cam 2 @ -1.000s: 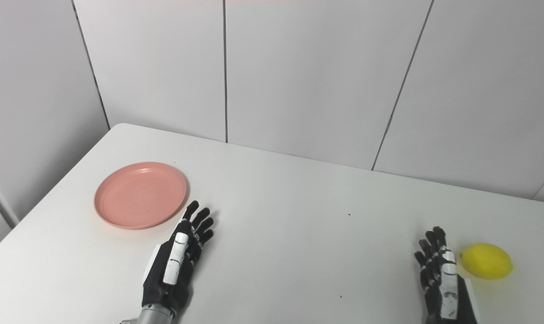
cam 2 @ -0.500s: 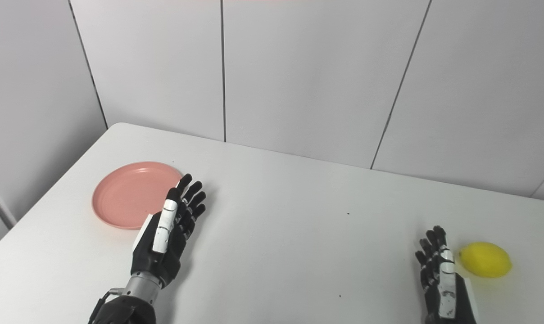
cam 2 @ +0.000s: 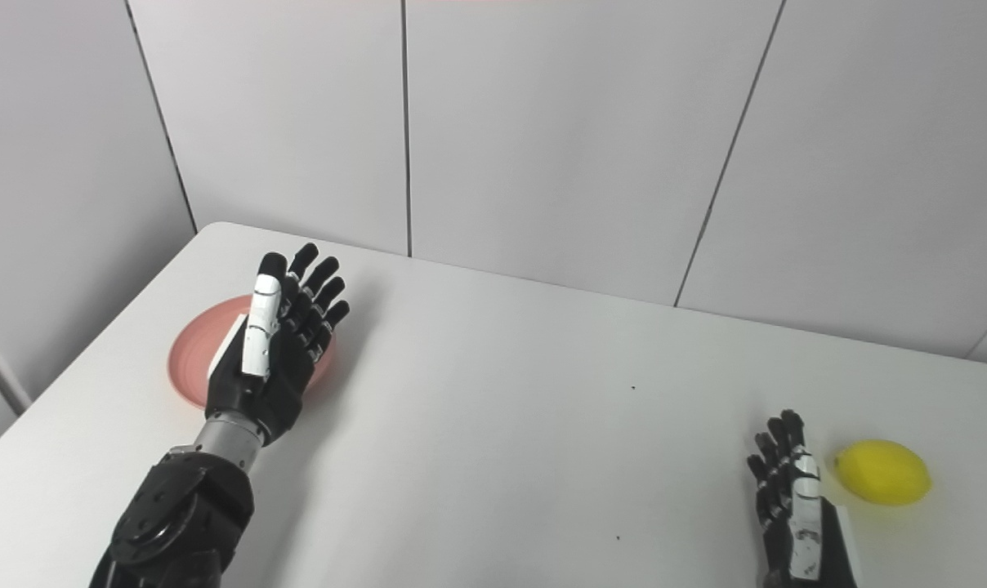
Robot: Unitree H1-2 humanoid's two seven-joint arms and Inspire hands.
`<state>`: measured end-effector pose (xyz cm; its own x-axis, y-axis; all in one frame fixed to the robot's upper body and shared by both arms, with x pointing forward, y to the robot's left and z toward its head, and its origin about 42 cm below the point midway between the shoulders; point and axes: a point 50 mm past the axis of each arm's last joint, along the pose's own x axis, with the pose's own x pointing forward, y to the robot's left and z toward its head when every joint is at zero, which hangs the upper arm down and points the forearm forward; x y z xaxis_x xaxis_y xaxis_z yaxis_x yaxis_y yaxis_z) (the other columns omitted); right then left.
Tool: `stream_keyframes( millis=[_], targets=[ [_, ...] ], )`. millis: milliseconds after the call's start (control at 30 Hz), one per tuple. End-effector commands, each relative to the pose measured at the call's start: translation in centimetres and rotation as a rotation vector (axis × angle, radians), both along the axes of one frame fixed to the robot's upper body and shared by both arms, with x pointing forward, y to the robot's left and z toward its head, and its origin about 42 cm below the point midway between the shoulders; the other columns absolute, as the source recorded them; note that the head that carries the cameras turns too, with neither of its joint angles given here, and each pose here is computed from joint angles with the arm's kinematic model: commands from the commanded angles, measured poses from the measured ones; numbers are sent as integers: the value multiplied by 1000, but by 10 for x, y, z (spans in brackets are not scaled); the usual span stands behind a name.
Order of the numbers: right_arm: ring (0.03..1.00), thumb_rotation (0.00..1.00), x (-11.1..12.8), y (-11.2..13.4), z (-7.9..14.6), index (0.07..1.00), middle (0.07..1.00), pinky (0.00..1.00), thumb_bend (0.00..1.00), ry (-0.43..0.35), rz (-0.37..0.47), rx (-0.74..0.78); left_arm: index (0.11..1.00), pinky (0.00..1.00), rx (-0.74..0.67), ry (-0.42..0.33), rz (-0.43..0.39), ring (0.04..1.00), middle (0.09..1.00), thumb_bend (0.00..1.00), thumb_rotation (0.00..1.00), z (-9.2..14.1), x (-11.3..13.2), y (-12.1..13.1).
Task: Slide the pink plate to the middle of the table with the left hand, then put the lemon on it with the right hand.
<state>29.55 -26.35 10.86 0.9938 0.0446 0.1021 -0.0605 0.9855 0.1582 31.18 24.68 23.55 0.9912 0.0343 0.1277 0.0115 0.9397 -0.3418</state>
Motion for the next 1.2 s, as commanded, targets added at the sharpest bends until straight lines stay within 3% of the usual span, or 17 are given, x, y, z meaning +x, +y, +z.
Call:
stream_keyframes(
  millis=[0,167,333,433,633,900,1067,1167],
  targets=[
    [990,1000,-28,15,-41,1000,1000,1000,651,129,-8,68,921,987,11,-53,11,952,935,840,859,18,11,12],
    [987,1000,-28,15,-41,1000,1000,1000,652,129,-7,74,845,974,12,-55,43,929,909,872,850,19,28,40],
    [982,1000,-29,15,-41,996,1000,1000,653,134,-6,75,806,865,19,-47,84,848,832,923,833,23,44,68],
    [983,1000,-29,14,-41,995,998,1000,650,137,-6,75,801,845,36,-53,80,853,842,936,816,27,52,82],
    [980,1000,-30,13,-42,994,996,1000,643,139,-7,80,837,892,58,-72,73,868,860,941,801,39,65,106],
    [979,1000,-30,12,-43,991,991,1000,634,146,-5,77,873,906,73,-79,114,880,862,923,805,59,76,128],
    [974,1000,-30,13,-44,983,981,1000,621,144,-8,77,866,849,103,-76,160,861,849,929,807,71,85,146],
    [974,1000,-30,14,-43,985,979,1000,621,143,-6,74,881,887,116,-76,163,876,856,922,808,74,88,156]
  ],
)
